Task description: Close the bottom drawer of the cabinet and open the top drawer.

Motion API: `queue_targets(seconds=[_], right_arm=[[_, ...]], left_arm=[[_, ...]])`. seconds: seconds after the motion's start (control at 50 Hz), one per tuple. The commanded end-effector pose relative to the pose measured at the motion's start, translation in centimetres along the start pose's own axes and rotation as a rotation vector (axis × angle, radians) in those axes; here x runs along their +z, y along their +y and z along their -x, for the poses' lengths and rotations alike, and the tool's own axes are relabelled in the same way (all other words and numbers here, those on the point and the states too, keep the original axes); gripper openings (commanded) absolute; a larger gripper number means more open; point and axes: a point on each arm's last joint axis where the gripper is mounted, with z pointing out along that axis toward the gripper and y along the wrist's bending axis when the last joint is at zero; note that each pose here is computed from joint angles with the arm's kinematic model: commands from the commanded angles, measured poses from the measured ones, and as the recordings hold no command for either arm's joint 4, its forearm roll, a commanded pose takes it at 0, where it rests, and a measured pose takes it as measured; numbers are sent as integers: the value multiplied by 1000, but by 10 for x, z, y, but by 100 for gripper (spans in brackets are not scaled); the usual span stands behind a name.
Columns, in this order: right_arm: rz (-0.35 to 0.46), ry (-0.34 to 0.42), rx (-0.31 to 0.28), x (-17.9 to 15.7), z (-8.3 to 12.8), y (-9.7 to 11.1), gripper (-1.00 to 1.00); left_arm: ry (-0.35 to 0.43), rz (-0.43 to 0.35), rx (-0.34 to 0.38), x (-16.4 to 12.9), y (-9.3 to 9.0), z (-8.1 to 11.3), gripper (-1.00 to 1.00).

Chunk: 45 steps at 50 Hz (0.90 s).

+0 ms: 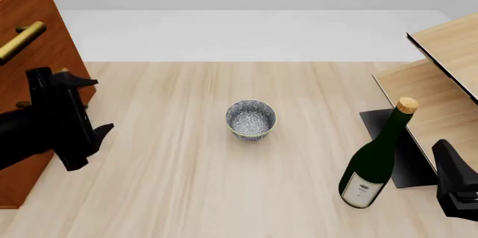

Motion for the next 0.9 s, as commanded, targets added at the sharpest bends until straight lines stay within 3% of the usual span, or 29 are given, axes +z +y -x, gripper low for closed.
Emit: queue_targets(seconds=[0.02,0.24,0.38,0.9], right_arm=[[-1,1,2,0,0,0,100],[-1,1,2,0,0,0,100],[-2,1,1,0,0,0,100],[-1,3,5,1,0,0,100]], left_arm=[[14,36,68,-6,10,-2,100],[41,81,147,-13,18,-6,100],[37,106,147,-13,37,0,100],[120,202,219,-16,52,-16,100]])
